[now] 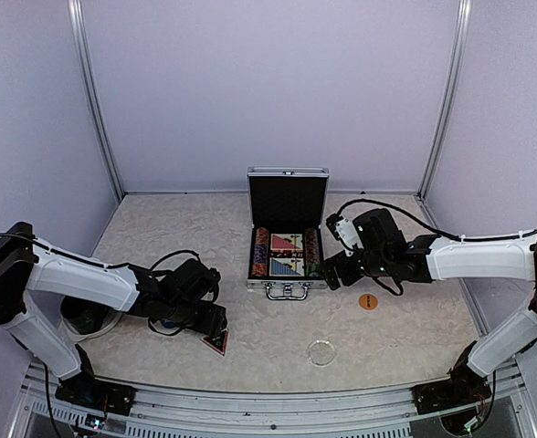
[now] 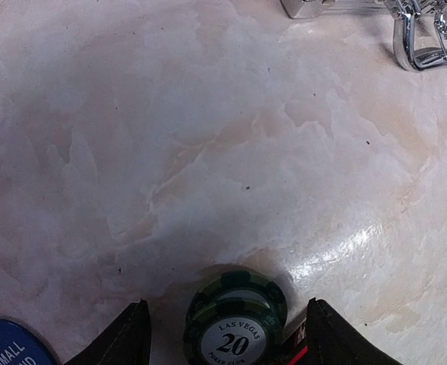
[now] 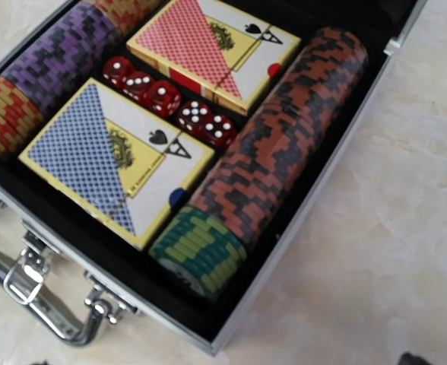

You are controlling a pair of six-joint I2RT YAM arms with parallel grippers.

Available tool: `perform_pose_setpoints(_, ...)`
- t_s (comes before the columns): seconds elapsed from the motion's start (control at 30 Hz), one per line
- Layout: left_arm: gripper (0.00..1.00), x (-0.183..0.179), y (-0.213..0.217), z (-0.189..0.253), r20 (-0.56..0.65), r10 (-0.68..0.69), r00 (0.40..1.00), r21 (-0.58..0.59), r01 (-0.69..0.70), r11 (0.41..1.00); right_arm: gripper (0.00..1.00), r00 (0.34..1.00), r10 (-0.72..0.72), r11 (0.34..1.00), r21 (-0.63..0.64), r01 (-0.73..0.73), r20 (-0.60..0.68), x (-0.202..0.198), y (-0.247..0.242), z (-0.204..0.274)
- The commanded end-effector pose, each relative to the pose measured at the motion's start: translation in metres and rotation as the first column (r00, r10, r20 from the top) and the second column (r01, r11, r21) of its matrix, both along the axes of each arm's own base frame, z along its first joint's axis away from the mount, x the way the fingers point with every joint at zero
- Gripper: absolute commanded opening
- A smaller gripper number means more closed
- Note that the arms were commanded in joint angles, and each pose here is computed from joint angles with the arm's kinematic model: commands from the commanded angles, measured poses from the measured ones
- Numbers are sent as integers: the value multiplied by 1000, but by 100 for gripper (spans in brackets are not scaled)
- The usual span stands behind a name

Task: Pack up texas hold em set
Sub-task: Pick up the pile of poker chips from the center of the board.

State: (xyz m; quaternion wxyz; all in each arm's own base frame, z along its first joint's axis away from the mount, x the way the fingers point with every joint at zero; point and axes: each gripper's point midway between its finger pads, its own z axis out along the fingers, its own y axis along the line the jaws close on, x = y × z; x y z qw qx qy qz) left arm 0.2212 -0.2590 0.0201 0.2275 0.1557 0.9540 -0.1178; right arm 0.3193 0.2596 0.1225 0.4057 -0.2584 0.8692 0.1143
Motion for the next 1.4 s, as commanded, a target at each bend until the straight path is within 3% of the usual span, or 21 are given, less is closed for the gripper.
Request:
perform_pose_setpoints(0.0, 69, -7, 0, -9, -31, -16, 999, 10, 16, 1000, 99, 1000, -12, 1000, 17, 12, 11, 3, -2, 6)
perform_pose_setpoints(0.57, 60, -15, 12, -39, -69, 0, 998, 95, 6, 995, 99, 1000, -15, 1000, 22, 15, 10, 0, -5, 5)
perform_pose_setpoints(1.07, 68, -27, 25, -28, -59, 10, 998, 169, 0, 986, 99, 1000, -17, 999, 28, 17, 5, -4, -7, 1)
perform_pose_setpoints(1.37, 67, -35, 29, -39, -53, 9, 999, 245, 5, 970, 99, 1000, -11, 1000, 28, 11, -1, -4, -7, -1)
